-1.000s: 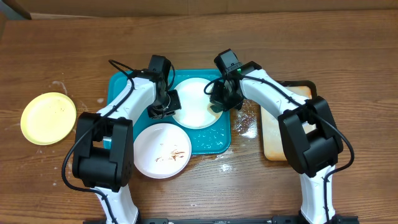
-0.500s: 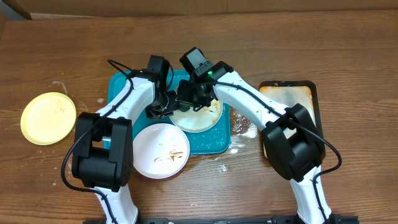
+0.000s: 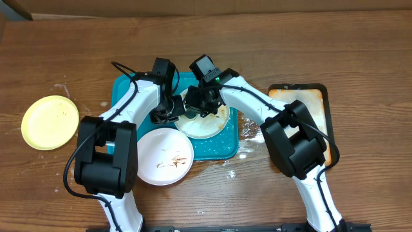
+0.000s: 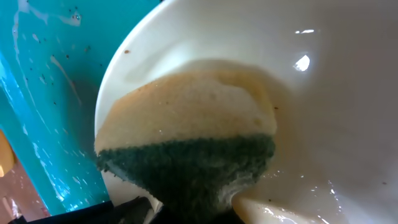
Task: Clean dirty plates on tray and stack at the side
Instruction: 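Scrub the white plate with the sponge while the left gripper holds it, then move the sponge back to the pan with the right gripper, then lift the white plate with the left gripper and tilt it upright, then lower the white plate with the left gripper onto the yellow plate, then release the white plate and raise the left gripper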
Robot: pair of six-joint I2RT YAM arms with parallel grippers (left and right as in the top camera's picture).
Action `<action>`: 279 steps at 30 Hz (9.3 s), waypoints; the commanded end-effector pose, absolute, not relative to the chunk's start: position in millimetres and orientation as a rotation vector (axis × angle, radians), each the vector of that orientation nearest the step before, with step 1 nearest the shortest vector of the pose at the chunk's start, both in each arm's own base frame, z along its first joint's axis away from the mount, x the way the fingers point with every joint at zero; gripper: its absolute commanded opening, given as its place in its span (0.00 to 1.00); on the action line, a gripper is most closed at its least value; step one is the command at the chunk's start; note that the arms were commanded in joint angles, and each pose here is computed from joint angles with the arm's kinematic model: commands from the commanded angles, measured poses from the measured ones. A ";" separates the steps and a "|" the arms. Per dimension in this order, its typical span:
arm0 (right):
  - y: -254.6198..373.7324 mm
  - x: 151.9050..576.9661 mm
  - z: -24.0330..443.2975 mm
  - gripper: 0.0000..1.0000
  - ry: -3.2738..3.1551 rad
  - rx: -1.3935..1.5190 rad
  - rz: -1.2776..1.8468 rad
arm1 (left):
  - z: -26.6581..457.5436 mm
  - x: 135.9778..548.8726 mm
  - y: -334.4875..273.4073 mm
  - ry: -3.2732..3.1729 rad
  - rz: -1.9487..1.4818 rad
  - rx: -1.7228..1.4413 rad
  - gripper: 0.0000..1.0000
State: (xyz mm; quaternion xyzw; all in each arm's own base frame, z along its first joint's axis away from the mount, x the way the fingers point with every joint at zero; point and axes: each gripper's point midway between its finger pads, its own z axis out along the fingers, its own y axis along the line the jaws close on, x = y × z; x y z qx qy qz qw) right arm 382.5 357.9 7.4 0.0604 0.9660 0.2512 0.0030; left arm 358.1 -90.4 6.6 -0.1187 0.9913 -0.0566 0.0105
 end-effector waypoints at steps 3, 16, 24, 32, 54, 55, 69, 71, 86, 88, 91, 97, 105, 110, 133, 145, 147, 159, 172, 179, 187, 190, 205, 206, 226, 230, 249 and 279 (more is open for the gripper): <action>307.8 370.9 -37.5 0.04 3.144 0.278 0.453 | -20.4 338.1 -73.3 3.180 -0.038 -0.367 0.04; 208.6 386.1 -44.8 0.04 3.095 0.307 -0.124 | -20.4 336.8 -67.0 3.182 0.010 -0.364 0.04; 184.2 377.4 -40.7 0.04 3.097 0.247 -0.327 | -20.2 334.2 -60.8 3.189 0.052 -0.373 0.04; 180.0 366.5 -22.9 0.04 3.143 0.212 -0.411 | -19.9 332.2 -53.9 3.197 0.058 -0.405 0.04; 201.5 418.7 121.2 0.04 2.990 0.189 -0.209 | -20.0 333.1 -53.9 3.192 0.056 -0.417 0.04; 197.6 418.9 126.0 0.04 2.989 0.205 -0.209 | -20.0 333.7 -54.0 3.190 0.055 -0.417 0.05; 143.0 429.9 128.3 0.04 3.017 0.374 -0.244 | 39.1 394.2 -69.0 3.039 -0.065 -0.394 0.04; 137.1 431.9 128.3 0.04 3.015 0.394 -0.245 | 61.3 411.4 -69.7 2.989 -0.067 -0.379 0.04; 106.7 438.4 128.0 0.04 3.021 0.472 -0.247 | 164.2 408.7 -8.3 2.893 0.545 -0.253 0.04; 98.5 440.2 127.7 0.04 3.026 0.490 -0.236 | 172.0 406.5 -4.5 2.872 0.612 -0.229 0.04; 85.7 442.7 127.2 0.04 3.033 0.524 -0.218 | 183.1 408.0 -9.3 2.845 0.639 -0.150 0.04; 59.2 442.2 120.3 0.04 3.066 0.581 -0.199 | 217.3 408.9 -19.9 2.731 0.754 -0.082 0.04; 44.2 407.2 79.9 0.04 3.232 0.605 -0.317 | 260.4 407.4 -35.3 2.505 1.035 0.012 0.04; 41.6 391.3 66.2 0.04 3.295 0.609 -0.366 | 284.0 403.2 -63.6 2.349 1.163 0.138 0.04; 23.8 377.8 55.0 0.04 3.352 0.711 -0.353 | 337.8 369.5 -96.7 2.115 1.243 0.235 0.05; 25.1 378.8 54.5 0.04 3.351 0.710 -0.337 | 315.8 369.1 -86.7 2.287 1.081 0.155 0.04; 25.2 379.3 54.3 0.04 3.349 0.710 -0.336 | 295.1 361.5 -99.0 2.421 0.951 0.201 0.04; 25.2 380.9 53.8 0.04 3.343 0.709 -0.332 | 283.9 361.5 -96.1 2.456 0.936 0.146 0.04; 25.1 380.7 53.8 0.04 3.344 0.708 -0.333 | 241.7 380.6 -123.3 2.680 0.454 0.103 0.04; 26.9 382.1 53.1 0.04 3.343 0.704 -0.314 | 290.3 369.4 -44.4 2.395 1.091 -0.062 0.04; 28.5 382.0 53.0 0.04 3.346 0.708 -0.297 | 266.5 376.5 -75.9 2.526 0.848 0.011 0.04; 28.6 382.5 52.8 0.04 3.344 0.708 -0.295 | 290.7 367.8 -52.9 2.379 1.061 -0.081 0.04; 28.4 381.0 53.3 0.04 3.361 0.672 -0.295 | 223.5 391.9 45.6 2.759 0.191 -0.778 0.05; 28.4 381.0 53.3 0.04 3.361 0.672 -0.295 | 222.3 390.8 62.3 2.756 0.127 -0.838 0.05; 28.5 380.3 53.6 0.04 3.364 0.672 -0.296 | 108.8 268.4 293.2 2.289 -0.468 -1.634 0.04; 28.1 377.2 54.7 0.04 3.377 0.667 -0.304 | 91.5 256.7 306.9 2.228 -0.444 -1.681 0.04; 28.2 377.2 54.7 0.04 3.377 0.667 -0.303 | 31.5 259.1 317.8 2.313 -0.254 -1.805 0.04; 28.1 377.7 54.6 0.04 3.376 0.661 -0.302 | 93.0 313.1 318.6 2.390 -0.145 -1.551 0.64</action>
